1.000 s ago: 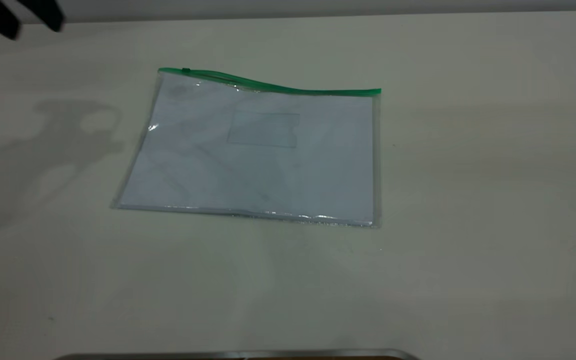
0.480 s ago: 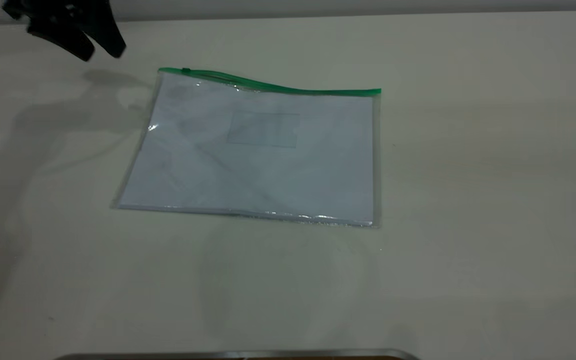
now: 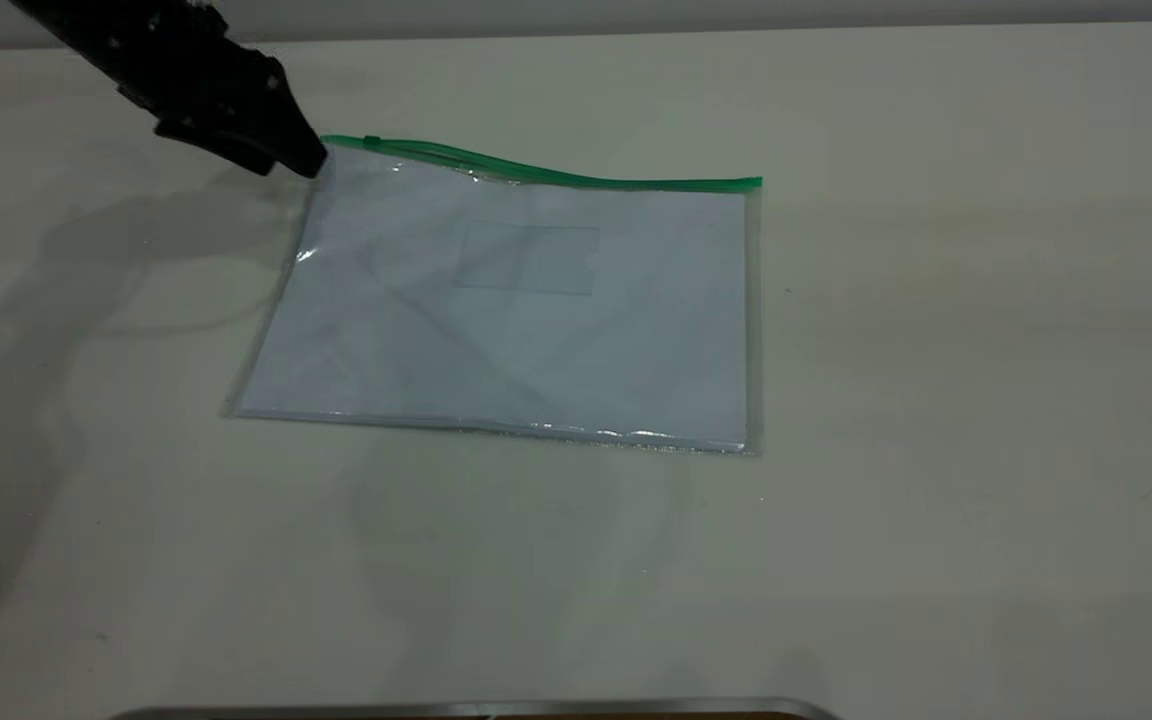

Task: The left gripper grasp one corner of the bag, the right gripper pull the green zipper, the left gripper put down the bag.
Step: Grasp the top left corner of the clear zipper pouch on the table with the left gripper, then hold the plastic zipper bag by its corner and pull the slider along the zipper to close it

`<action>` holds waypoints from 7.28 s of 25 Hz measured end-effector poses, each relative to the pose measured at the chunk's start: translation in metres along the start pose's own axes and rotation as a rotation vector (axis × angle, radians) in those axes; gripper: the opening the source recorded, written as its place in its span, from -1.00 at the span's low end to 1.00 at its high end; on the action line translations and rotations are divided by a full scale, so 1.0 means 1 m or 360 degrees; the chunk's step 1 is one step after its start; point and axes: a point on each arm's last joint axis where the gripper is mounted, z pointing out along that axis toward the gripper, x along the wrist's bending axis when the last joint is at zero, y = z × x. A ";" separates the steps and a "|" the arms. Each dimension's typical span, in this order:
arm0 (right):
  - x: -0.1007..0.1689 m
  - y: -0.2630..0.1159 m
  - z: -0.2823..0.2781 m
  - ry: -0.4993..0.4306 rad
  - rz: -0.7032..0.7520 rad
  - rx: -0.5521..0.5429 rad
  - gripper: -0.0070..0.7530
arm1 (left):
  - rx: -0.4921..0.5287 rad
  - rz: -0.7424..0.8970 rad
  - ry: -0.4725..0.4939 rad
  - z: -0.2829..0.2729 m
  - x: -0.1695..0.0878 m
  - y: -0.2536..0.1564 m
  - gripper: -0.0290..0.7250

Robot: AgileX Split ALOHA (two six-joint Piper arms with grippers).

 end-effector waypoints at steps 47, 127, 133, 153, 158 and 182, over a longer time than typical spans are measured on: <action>-0.005 0.074 0.110 0.0090 -0.0510 0.0135 0.47 | -0.0262 0.1363 -0.0557 -0.012 -0.036 0.035 -0.78; 0.126 0.045 0.350 0.0979 -0.0553 0.0230 -0.89 | -0.0448 0.2031 -0.0748 0.046 -0.184 0.072 -0.78; 0.124 0.038 0.353 0.0944 -0.0570 0.0303 -0.89 | -0.0448 0.1952 -0.0769 0.042 -0.177 0.071 -0.78; 0.115 0.036 0.362 0.0730 -0.0692 0.0323 -0.89 | -0.0502 0.1788 -0.0759 0.029 -0.152 0.073 -0.78; 0.113 0.031 0.366 0.0701 -0.0706 0.0344 -0.89 | -0.0502 0.1778 -0.0765 0.026 -0.147 0.072 -0.78; 0.081 -0.028 0.363 0.0451 -0.0708 0.0650 -0.89 | -0.0411 0.1675 -0.0765 0.012 -0.114 0.063 -0.78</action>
